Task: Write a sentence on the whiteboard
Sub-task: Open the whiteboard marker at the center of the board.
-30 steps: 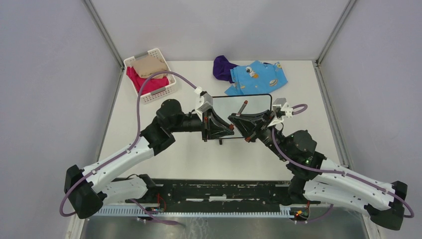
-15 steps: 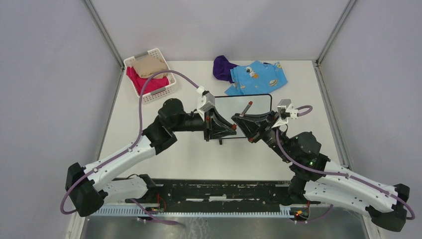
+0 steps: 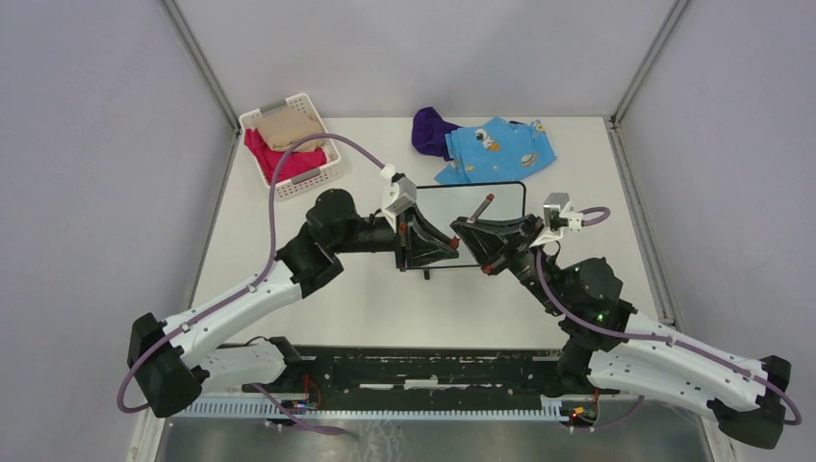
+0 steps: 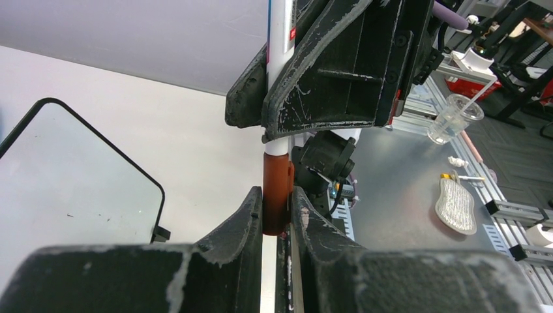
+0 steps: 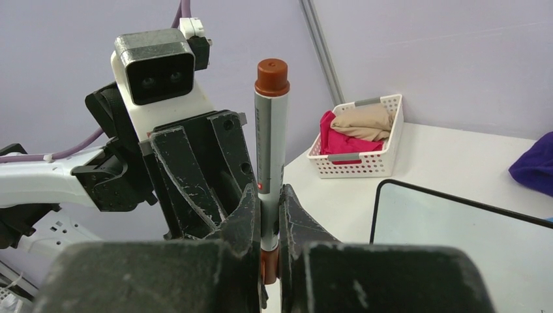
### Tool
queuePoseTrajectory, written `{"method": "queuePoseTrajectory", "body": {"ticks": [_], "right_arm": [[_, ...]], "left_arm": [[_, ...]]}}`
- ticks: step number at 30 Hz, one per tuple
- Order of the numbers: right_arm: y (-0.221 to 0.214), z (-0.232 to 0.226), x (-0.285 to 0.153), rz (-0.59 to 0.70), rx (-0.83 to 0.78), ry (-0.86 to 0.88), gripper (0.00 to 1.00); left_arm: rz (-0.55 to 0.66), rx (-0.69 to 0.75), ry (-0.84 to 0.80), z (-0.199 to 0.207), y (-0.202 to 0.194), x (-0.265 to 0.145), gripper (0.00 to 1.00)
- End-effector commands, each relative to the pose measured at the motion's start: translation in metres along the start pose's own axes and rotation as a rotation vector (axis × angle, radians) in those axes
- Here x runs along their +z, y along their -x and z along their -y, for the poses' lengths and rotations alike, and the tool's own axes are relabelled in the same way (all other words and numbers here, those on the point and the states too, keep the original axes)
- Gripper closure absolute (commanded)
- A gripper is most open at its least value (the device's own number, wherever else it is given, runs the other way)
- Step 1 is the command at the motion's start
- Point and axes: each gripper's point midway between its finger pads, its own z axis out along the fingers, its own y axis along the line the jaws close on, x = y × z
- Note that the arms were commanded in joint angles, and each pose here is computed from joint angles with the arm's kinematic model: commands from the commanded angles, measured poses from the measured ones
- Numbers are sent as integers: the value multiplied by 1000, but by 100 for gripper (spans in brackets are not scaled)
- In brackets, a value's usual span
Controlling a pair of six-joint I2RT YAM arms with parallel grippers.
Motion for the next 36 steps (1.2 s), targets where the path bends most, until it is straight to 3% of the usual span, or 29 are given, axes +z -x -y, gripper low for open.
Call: {"method": "queuePoseTrajectory", "body": {"ticks": [1,12,18,27,36], "right_arm": [[115,-20,-18,390,124,60,100],[135,-40,-17,440,191,151,100],[115,-40,-6,349,163,138,100],[86,-52,8,228,143,190,100],[73,-59,12,163,131,221,100]], "left_arm": [[-92,-59,71,-16,-29,-4,98],[-105,-54,92,-20,-32,-3,98],[-82,-28,103,-18,-23,-5,97],[-20,17,139,-15,-5,-14,68],[53,72,173,-10,10,-26,33]]}}
